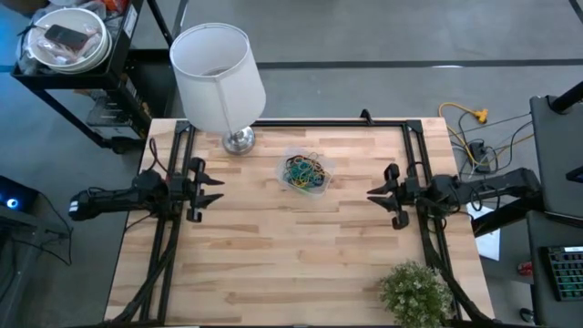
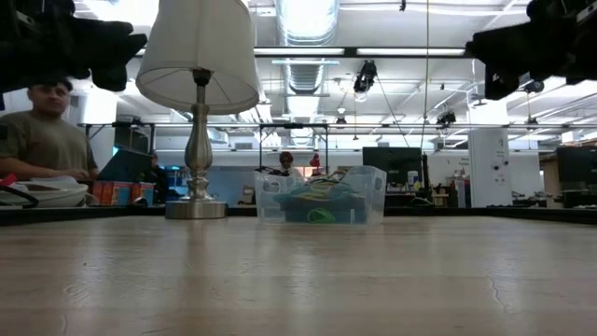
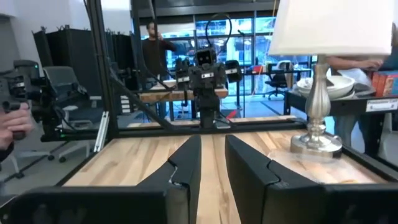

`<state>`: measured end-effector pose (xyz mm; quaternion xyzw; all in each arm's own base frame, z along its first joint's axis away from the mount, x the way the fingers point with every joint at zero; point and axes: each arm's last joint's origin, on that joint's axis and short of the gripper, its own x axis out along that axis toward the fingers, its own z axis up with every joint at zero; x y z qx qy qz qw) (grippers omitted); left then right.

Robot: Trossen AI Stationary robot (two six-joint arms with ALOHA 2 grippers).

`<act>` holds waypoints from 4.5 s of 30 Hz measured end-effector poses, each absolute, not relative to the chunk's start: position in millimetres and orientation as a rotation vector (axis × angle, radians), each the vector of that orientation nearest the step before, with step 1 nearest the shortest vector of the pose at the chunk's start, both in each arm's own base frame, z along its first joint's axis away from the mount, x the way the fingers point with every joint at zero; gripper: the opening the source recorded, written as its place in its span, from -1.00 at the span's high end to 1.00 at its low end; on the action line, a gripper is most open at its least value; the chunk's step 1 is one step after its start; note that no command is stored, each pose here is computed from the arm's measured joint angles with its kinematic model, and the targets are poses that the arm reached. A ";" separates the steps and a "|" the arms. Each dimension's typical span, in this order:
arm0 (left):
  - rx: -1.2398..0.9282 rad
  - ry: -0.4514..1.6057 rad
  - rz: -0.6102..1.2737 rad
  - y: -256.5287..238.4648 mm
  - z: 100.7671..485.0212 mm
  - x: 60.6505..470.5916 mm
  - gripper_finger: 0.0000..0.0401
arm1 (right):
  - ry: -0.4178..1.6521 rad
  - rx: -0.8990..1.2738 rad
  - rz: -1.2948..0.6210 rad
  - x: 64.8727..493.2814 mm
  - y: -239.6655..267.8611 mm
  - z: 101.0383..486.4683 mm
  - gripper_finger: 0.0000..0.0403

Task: Pick and place rubber bands into bin
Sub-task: Return to Home Position

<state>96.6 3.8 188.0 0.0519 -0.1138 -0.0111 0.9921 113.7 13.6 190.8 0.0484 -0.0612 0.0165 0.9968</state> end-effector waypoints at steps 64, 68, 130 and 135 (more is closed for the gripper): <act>0.156 -0.218 -0.017 3.8 186.1 96.9 0.29 | -0.083 0.085 0.125 96.6 1.4 174.5 0.66; 0.162 -0.207 -0.017 3.9 185.1 97.3 0.29 | -0.016 0.105 0.064 97.6 0.3 168.0 0.66; 0.065 0.019 0.126 8.7 164.1 99.7 0.29 | -0.013 0.097 0.088 98.0 1.3 167.7 0.66; 0.079 0.032 0.127 8.8 163.1 100.2 0.29 | -0.013 0.097 0.088 97.9 1.3 167.7 0.66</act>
